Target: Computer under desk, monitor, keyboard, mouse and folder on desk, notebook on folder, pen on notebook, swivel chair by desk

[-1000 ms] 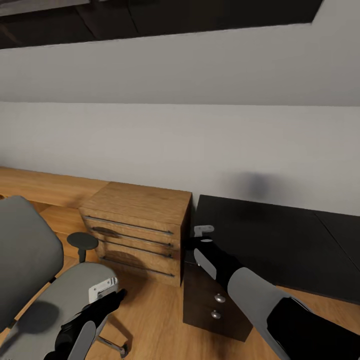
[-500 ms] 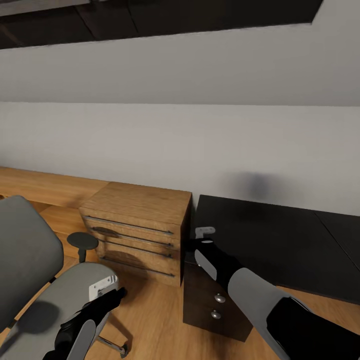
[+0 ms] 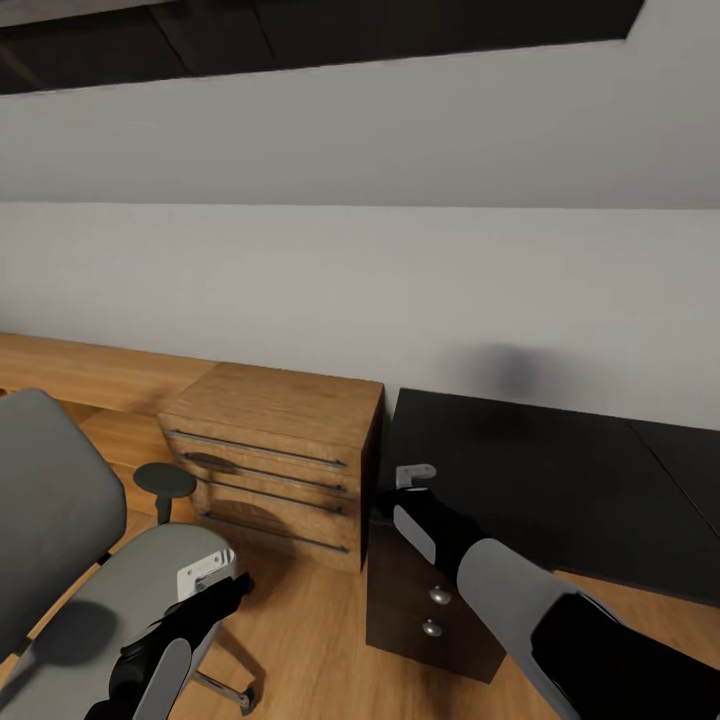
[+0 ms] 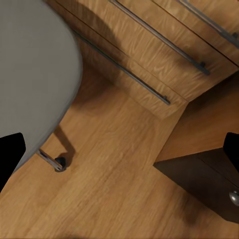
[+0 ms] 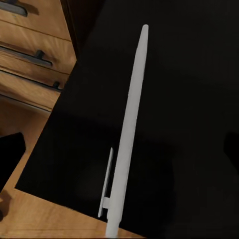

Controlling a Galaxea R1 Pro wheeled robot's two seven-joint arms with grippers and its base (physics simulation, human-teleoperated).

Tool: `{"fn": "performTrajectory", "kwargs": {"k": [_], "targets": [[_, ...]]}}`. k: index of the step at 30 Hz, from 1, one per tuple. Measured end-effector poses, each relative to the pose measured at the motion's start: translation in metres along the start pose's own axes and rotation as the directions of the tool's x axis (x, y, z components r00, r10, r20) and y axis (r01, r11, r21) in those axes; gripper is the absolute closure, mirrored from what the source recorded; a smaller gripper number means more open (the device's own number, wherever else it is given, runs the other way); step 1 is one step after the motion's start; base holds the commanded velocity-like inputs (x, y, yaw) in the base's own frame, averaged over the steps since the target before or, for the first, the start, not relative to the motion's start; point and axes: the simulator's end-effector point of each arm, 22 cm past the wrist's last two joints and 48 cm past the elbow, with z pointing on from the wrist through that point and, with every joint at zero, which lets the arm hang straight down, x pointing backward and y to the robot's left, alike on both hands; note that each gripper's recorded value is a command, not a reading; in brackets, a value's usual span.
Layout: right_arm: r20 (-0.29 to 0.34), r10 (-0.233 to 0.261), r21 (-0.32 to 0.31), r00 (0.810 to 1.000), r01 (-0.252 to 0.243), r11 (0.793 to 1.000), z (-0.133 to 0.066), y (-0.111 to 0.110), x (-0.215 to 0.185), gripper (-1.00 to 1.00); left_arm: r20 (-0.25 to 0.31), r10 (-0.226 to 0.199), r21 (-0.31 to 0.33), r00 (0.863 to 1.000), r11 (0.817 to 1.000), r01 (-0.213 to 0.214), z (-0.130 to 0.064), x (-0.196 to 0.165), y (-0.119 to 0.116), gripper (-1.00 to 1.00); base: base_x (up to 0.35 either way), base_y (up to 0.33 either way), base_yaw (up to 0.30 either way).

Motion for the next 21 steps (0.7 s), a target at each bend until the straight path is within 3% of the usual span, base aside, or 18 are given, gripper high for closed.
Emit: {"fn": "performTrajectory", "kwargs": {"k": [21], "targets": [[-0.022,-0.007,0.007,1.0,0.007,1.0,0.016,-0.002,0.021,-1.0,0.0,-0.001,0.001,1.0,1.0,0.001,0.015,0.014,0.004,-1.0,0.0,0.0,0.0]]}}
